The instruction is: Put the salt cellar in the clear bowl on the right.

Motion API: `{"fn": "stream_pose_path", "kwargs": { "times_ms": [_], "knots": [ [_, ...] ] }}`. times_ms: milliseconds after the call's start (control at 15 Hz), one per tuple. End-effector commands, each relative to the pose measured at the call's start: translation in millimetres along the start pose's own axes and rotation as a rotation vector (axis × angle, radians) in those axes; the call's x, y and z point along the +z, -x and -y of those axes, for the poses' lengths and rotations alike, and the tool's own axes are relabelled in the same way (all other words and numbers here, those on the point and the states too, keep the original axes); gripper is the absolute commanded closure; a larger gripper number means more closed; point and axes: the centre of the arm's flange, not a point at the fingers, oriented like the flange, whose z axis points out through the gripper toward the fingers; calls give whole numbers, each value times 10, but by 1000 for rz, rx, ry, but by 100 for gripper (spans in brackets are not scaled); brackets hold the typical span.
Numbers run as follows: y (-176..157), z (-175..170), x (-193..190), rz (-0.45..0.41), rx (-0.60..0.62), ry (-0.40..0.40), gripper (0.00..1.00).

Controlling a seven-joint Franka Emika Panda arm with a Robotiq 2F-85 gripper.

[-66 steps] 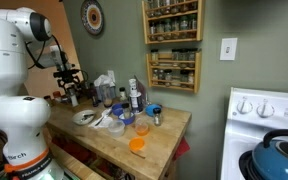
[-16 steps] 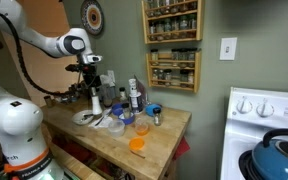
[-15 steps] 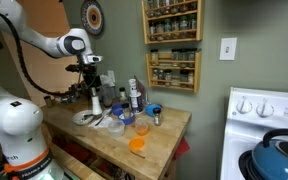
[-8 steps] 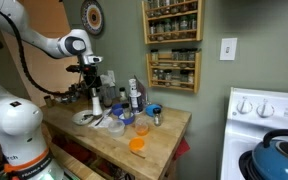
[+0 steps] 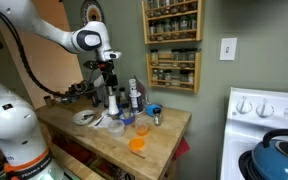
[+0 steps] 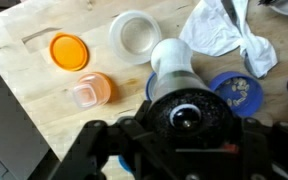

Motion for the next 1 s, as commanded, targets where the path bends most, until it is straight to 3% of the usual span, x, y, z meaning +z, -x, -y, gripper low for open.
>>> {"fn": "stream_pose_path", "kwargs": {
  "times_ms": [0, 333, 600, 933],
  "knots": [
    [192, -430, -85, -16, 68, 8, 63],
    [557, -630, -138, -96, 147, -25, 63],
    [700, -472, 8, -84, 138, 0, 63],
    [600, -162, 111, -202, 170, 73, 63]
  ]
}}
